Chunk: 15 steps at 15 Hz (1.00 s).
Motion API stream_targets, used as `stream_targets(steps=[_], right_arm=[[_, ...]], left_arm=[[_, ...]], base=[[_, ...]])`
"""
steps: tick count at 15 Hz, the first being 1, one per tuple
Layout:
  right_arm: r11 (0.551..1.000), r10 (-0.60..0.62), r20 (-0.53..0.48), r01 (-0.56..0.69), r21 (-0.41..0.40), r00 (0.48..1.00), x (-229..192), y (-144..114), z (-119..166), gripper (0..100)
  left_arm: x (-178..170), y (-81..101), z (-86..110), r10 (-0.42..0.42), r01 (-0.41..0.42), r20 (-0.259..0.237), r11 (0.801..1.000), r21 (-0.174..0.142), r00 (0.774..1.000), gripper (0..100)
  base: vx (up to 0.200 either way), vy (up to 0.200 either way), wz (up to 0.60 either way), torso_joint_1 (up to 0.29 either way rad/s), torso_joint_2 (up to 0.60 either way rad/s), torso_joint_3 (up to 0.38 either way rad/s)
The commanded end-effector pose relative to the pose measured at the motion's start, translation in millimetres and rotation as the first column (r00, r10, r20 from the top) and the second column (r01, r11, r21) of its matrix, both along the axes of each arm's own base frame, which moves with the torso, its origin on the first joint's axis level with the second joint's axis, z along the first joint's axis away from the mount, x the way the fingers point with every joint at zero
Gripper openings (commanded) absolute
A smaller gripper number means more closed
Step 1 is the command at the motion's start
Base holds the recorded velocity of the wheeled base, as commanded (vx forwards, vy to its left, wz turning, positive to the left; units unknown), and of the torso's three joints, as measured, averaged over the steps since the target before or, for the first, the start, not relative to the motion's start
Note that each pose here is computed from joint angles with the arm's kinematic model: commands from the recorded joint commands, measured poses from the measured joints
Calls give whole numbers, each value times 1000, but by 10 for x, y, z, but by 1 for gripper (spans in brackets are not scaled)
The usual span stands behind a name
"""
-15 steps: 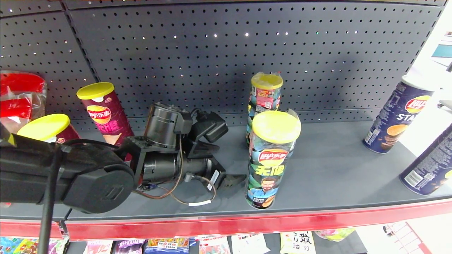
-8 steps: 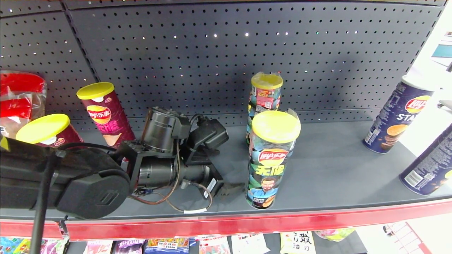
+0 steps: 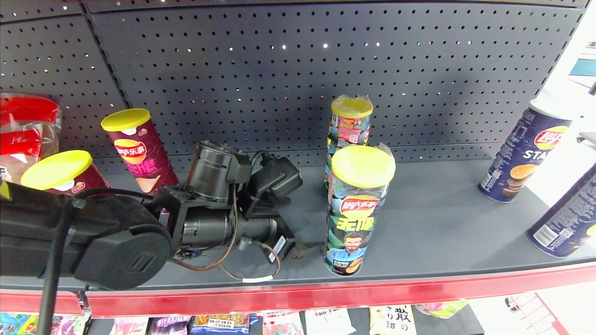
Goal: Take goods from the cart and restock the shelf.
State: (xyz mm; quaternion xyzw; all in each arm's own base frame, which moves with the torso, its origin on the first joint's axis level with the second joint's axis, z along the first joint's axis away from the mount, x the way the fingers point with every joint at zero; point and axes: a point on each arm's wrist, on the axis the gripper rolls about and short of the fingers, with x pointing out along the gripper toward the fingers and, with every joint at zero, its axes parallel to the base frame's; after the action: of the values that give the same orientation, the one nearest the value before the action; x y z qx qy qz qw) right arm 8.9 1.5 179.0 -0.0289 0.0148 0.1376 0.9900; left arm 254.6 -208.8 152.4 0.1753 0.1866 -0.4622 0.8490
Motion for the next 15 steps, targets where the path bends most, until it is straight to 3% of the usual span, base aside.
stream_targets(steps=[1,12,15], right_arm=[[1000,1,1,-1,0,1000,2,1,5,100],[1000,1,6,-1,2,1000,-2,-1,26,100],[1000,1,5,-1,2,1000,-3,-1,17,100]], left_arm=[[-2,-2,14,-1,1,4,1000,-3,1000,100],[-24,-49,0,-15,15,3,1000,-2,1000,100],[-103,48,36,-4,4,2,1000,-5,1000,100]], base=[[0,0,0,0,0,0],[0,0,0,0,0,0],[0,0,0,0,0,0]])
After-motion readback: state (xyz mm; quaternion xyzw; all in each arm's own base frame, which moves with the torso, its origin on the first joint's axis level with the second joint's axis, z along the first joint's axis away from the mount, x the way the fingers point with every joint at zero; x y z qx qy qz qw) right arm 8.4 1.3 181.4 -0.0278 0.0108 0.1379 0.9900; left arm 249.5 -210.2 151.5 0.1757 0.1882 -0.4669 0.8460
